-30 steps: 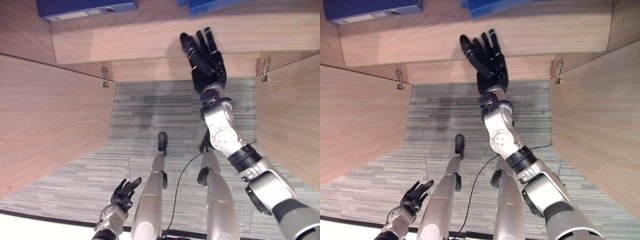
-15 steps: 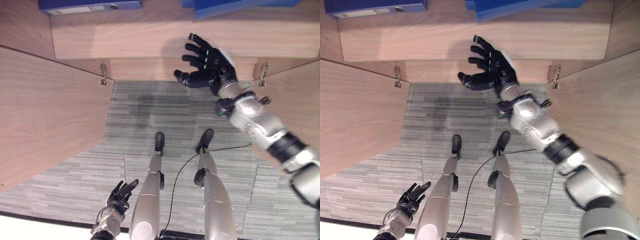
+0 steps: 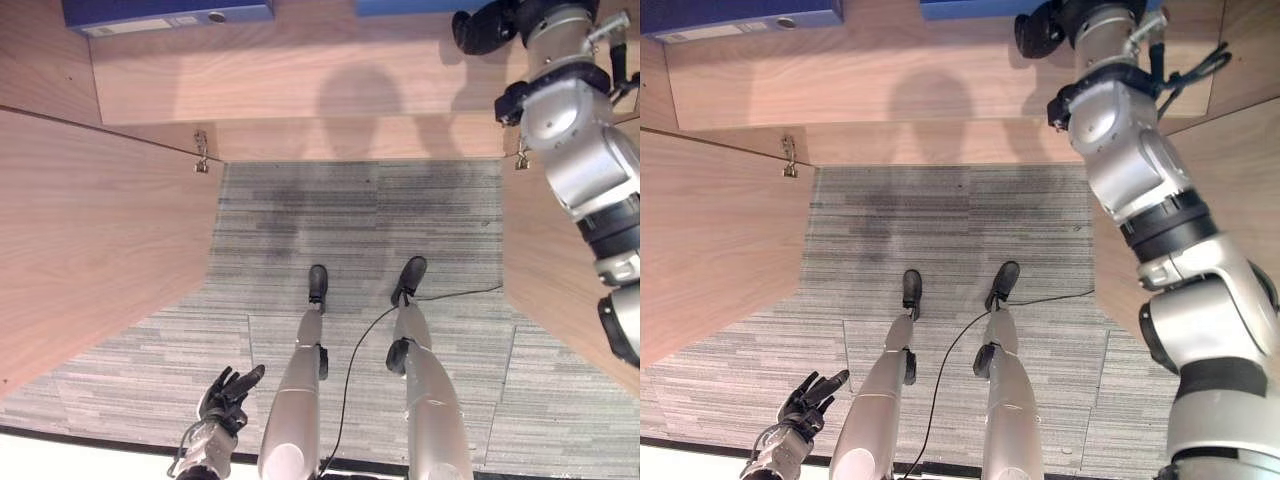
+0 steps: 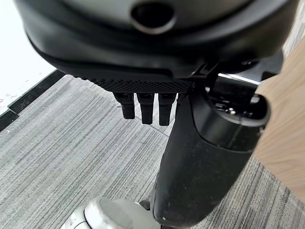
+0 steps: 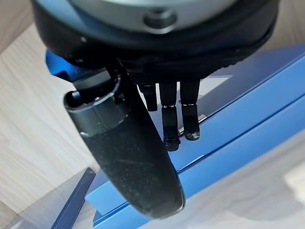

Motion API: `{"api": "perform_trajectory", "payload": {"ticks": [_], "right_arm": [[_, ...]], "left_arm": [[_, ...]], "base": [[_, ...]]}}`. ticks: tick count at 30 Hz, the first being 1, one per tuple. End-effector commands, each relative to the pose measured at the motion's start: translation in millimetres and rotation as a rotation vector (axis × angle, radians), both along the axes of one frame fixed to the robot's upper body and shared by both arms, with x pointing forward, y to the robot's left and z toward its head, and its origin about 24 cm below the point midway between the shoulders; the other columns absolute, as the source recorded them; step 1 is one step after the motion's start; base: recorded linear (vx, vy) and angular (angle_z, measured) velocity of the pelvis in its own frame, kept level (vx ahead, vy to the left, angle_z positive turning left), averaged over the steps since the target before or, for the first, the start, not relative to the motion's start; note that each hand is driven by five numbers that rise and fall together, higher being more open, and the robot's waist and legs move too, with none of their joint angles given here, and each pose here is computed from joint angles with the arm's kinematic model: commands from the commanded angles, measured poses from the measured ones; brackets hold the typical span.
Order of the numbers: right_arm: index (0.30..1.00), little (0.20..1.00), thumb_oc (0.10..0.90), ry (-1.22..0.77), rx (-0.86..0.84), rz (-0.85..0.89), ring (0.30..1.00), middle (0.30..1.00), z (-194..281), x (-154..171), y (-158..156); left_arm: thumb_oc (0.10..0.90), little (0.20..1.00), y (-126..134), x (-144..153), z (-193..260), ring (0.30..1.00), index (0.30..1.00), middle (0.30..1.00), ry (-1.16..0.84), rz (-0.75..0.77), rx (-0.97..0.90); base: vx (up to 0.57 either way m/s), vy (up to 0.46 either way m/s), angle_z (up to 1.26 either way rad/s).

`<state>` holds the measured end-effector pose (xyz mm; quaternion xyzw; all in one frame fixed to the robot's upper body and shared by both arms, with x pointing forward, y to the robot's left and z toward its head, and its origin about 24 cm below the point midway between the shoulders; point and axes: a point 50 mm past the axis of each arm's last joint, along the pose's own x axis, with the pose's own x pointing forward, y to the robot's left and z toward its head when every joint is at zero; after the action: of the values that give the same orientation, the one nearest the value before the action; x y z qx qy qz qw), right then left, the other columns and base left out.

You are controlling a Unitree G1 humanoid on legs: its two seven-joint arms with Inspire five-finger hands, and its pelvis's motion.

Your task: Put the empty folder in the office cabinet

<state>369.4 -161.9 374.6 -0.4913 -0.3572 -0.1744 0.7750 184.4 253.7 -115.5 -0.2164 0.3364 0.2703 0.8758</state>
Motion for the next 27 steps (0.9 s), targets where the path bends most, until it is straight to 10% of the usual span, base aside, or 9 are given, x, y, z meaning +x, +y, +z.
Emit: {"api": "perform_trajectory", "payload": {"ticks": [1,27], "right_arm": [[0.900,0.900,0.800,-0.081,-0.122,0.106,0.900,0.900,27,-10,39],[0.900,0.900,0.800,-0.130,-0.296,0.043,0.900,0.900,-8,-15,40]], "left_arm": [[0.800,0.900,43,-61,-11,0.900,0.900,0.900,0.187,0.020,0.124],[0.800,0.900,40,-59,-12,0.900,0.900,0.900,0.186,-0.005,0.125]], "base": [[0.00,0.000,0.00],[-0.01,0.008,0.00]]}}
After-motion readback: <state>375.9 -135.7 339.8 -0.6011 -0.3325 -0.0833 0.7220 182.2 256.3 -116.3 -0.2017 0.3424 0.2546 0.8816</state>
